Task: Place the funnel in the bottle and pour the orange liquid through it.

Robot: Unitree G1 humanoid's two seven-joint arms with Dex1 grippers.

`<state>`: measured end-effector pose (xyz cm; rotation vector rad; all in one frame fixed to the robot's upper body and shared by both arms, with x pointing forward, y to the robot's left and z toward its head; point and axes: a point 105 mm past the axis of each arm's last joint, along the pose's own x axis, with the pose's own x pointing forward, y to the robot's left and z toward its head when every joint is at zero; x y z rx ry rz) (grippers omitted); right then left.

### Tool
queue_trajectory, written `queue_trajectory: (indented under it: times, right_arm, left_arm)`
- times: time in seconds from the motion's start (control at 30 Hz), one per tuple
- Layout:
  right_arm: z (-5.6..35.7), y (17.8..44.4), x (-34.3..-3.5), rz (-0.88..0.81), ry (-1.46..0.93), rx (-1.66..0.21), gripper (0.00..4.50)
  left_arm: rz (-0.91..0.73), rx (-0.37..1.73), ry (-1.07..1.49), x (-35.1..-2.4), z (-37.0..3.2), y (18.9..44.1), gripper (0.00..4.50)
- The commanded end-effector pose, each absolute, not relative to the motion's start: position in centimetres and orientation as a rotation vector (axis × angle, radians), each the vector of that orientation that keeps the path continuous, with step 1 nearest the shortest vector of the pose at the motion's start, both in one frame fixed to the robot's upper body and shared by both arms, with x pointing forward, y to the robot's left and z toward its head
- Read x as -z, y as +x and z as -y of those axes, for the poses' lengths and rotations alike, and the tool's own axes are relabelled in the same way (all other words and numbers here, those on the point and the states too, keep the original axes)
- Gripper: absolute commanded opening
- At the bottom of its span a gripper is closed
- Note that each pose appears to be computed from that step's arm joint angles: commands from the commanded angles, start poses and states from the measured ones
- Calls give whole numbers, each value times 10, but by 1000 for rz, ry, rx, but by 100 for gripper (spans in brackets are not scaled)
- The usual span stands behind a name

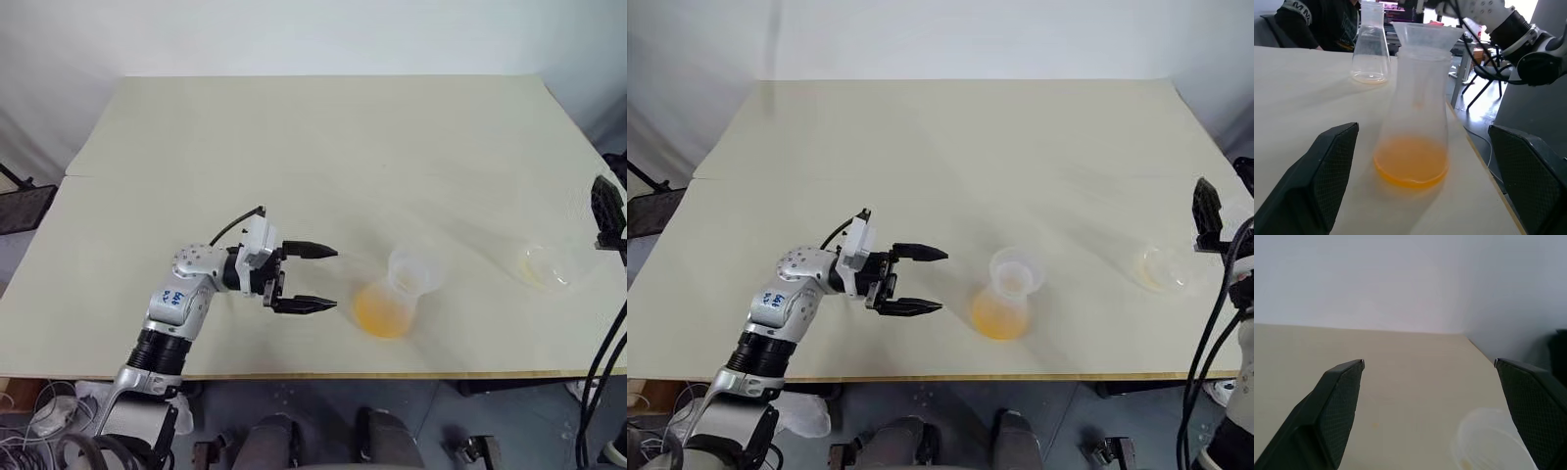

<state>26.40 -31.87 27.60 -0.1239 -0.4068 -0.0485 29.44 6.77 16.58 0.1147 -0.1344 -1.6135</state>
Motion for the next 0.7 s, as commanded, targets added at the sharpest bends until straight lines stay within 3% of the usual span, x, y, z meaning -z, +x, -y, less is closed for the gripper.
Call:
queue_trajectory:
  times: [0.03, 0.17, 0.33, 0.53, 0.7]
  right_arm:
    - [291, 248, -308, 492, -179, -111, 448]
    - [245, 224, -300, 389, -232, -418, 448]
    - [219, 184, -244, 106, -292, -681, 448]
    - [236, 150, -183, -95, -243, -685, 448]
    - [237, 144, -173, -91, -230, -672, 448]
  left_arm:
    - [112, 1562, 163, -167, -72, 301, 450]
    - [159, 1544, 137, -172, -81, 301, 450]
    - [107, 1469, 127, -160, -104, 306, 450]
    - [86, 1391, 131, -149, -132, 310, 450]
    - [108, 1368, 133, -150, -139, 311, 450]
